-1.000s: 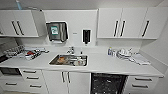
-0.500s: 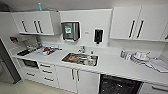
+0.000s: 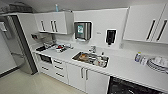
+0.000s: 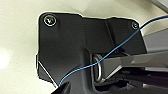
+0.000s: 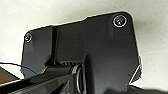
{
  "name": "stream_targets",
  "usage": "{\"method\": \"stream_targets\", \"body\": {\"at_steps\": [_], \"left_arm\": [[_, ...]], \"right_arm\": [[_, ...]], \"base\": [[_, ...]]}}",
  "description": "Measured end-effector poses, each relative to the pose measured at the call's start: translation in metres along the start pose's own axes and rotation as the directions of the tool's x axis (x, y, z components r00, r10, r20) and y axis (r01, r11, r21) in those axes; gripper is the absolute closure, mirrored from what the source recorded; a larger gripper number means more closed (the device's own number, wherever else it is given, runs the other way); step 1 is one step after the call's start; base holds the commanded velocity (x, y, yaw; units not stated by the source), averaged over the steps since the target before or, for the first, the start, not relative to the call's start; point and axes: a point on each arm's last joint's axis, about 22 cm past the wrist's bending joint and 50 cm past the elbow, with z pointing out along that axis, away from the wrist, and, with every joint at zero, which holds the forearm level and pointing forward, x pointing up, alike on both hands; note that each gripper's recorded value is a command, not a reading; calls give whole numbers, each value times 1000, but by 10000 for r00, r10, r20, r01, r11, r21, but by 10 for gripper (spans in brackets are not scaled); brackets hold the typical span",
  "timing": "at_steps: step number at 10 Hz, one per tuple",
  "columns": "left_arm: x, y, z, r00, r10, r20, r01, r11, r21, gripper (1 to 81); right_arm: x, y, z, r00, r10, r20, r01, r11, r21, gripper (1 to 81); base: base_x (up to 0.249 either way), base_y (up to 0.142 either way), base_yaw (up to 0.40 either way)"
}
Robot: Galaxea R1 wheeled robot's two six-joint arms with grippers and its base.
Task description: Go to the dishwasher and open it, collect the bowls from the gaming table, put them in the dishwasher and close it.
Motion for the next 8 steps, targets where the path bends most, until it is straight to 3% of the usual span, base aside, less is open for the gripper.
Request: {"method": "stream_targets", "body": {"at_steps": [2, 4, 6, 8], "left_arm": [[3, -3, 0, 10000, 21, -85, -21, 10000, 59, 10], [-3, -5, -1, 10000, 5, 15, -5, 9999, 107, 10], [-3, -16, -3, 10000, 39, 29, -40, 9995, 321, 10], [-3, -12, -2, 10000, 32, 50, -34, 9996, 293, 10]], "right_arm": [[-4, 0, 0, 9993, -356, 117, 356, 9994, -8, 10], [-7, 0, 0, 9993, -342, 150, 342, 9994, -12, 10], [-24, 0, 0, 9992, -279, 284, 280, 9996, -21, 10], [-39, 1, -1, 9988, -224, 433, 229, 9997, -93, 10]], "base": [[0, 0, 343], [0, 0, 343], [0, 0, 343], [0, 0, 343]]}}
